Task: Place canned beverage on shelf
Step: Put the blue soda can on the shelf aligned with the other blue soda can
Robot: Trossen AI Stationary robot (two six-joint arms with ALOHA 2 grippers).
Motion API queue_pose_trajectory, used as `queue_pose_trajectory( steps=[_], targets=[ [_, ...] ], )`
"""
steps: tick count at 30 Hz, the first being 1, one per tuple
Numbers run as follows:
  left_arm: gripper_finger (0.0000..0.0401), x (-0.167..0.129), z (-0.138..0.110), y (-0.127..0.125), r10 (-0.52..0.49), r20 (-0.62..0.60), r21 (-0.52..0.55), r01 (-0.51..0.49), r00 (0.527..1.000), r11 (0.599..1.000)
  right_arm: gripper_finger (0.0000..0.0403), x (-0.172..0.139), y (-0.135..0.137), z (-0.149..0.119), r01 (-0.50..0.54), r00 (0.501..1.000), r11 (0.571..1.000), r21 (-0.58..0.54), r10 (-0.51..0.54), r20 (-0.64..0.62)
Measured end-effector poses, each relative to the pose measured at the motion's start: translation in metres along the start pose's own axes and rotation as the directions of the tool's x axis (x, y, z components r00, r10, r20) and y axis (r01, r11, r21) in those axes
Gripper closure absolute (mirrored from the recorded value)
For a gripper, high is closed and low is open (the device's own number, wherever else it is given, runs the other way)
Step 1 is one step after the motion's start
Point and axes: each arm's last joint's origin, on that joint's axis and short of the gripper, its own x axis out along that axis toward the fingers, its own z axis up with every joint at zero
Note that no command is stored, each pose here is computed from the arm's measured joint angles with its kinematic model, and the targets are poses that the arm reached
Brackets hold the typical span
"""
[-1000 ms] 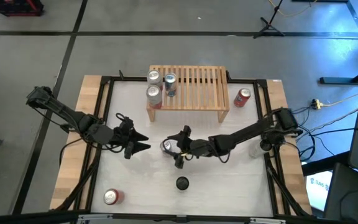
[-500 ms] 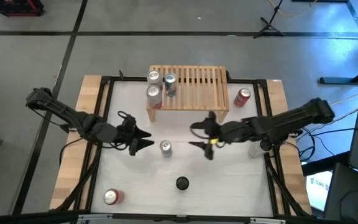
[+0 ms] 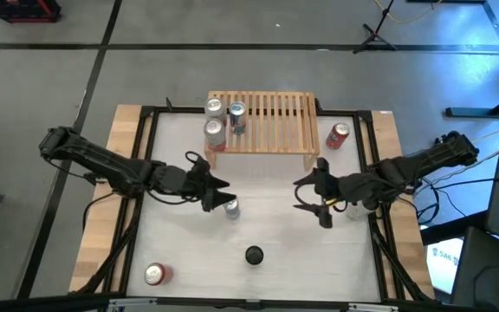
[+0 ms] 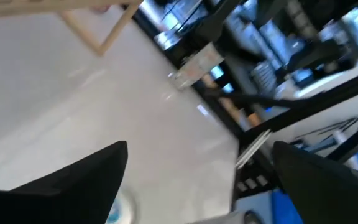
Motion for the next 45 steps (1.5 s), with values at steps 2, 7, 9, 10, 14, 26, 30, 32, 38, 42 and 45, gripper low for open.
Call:
queue_pose_trajectory(
  steps=[2,7,9,10,14,26,30,32,38,42,45],
  targets=[
    [0.0006,0.004,0.000,-0.004,-0.035,0.031,-0.010,0.036,0.999,0.999,0.0109,-0.003,0.000,-0.002,-0.002,1.000,1.000,-0.010,0.001,-0.019],
    [0.0008,0.012,0.005,-0.009,-0.045,0.069,-0.065,0.049,0.997,0.997,0.0109,-0.004,-0.001,-0.006,-0.023,0.998,1.000,-0.022,0.021,-0.063],
    [0.0008,0.015,0.010,-0.019,-0.053,0.076,-0.056,0.058,0.996,0.997,0.0109,-0.004,0.000,-0.007,-0.050,0.996,0.998,-0.023,0.048,-0.080],
    [0.0008,0.016,0.013,-0.026,-0.053,0.076,-0.038,0.056,0.996,0.998,0.0109,-0.004,0.000,-0.008,-0.063,0.994,0.998,-0.023,0.061,-0.088],
    [0.0008,0.023,0.024,-0.050,0.032,0.038,0.035,-0.033,0.999,0.999,0.0109,-0.004,0.001,-0.009,-0.085,0.992,0.996,-0.025,0.082,-0.100],
    [0.0008,0.041,0.035,-0.076,0.435,-0.167,0.067,-0.430,0.885,0.901,0.0109,-0.016,-0.002,-0.010,-0.152,0.981,0.988,-0.004,0.150,-0.121],
    [0.0008,0.048,0.024,-0.059,0.557,-0.249,0.106,-0.550,0.792,0.828,0.0109,-0.015,-0.001,-0.012,-0.174,0.974,0.984,0.025,0.176,-0.145],
    [0.0008,0.055,0.018,-0.055,0.577,-0.286,0.125,-0.567,0.765,0.814,0.0109,-0.016,-0.001,-0.012,-0.180,0.973,0.983,0.034,0.183,-0.142],
    [0.0008,0.076,0.002,-0.045,0.622,-0.313,0.167,-0.603,0.718,0.780,0.0109,-0.016,-0.001,-0.011,-0.174,0.975,0.984,0.035,0.177,-0.134],
    [0.0008,0.086,-0.008,-0.037,0.657,-0.331,0.211,-0.626,0.677,0.751,0.0109,-0.015,-0.001,-0.011,-0.173,0.975,0.984,0.035,0.176,-0.135],
    [0.0008,0.090,-0.013,-0.034,0.673,-0.343,0.260,-0.622,0.656,0.739,0.0109,-0.015,-0.001,-0.011,-0.173,0.975,0.984,0.036,0.176,-0.135]
  ],
)
